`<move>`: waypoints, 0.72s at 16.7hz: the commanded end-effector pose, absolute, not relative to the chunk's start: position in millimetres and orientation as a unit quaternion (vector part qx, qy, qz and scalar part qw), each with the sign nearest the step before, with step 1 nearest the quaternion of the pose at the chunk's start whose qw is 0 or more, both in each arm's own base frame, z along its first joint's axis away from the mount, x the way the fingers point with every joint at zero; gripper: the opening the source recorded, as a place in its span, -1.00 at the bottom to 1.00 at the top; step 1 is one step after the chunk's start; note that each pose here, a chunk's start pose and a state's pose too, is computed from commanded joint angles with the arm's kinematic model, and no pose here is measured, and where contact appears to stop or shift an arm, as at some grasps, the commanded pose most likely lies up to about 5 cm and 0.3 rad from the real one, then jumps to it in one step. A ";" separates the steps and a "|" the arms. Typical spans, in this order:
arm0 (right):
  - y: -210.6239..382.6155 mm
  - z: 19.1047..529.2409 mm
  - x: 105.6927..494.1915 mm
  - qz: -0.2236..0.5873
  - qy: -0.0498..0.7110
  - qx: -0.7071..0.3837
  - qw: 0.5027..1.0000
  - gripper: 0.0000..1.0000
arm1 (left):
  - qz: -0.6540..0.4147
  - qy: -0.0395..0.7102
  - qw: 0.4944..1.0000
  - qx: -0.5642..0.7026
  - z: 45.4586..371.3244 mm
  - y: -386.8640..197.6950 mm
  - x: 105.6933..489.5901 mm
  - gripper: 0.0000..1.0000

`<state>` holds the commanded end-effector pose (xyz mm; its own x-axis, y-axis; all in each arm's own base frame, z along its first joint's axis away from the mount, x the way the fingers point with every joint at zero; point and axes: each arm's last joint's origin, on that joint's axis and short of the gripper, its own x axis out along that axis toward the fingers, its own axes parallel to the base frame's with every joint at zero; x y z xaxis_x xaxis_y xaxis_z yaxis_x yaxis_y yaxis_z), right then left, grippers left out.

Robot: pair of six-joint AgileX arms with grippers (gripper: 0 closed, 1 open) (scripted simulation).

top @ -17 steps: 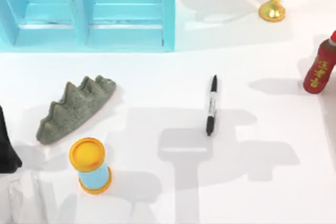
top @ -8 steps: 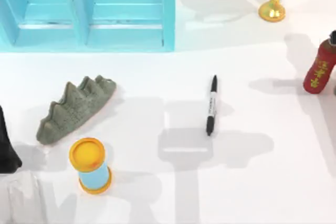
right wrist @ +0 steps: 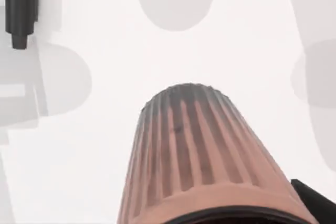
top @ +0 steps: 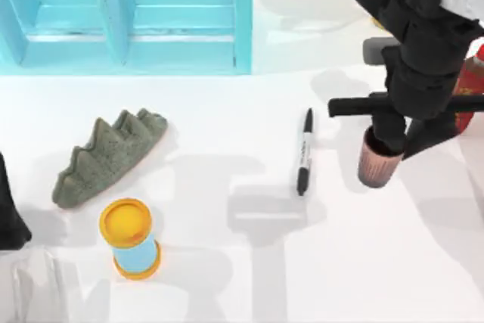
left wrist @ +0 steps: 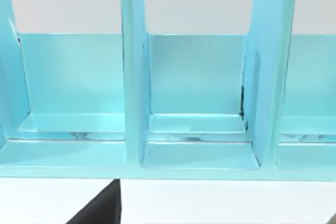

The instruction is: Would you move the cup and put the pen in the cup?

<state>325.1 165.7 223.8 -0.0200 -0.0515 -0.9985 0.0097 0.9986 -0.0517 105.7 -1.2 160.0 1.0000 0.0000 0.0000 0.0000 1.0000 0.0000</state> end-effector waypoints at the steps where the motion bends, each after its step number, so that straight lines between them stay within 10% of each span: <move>1: 168.9 222.2 324.0 -0.022 0.713 -0.015 0.701 -1.00 | 0.000 0.000 1.000 0.000 160.0 -1.2 105.7 1.00; 12: 172.4 180.0 323.8 -0.022 0.712 -0.014 0.702 -1.00 | 0.000 0.000 1.000 0.000 160.0 -1.2 105.7 1.00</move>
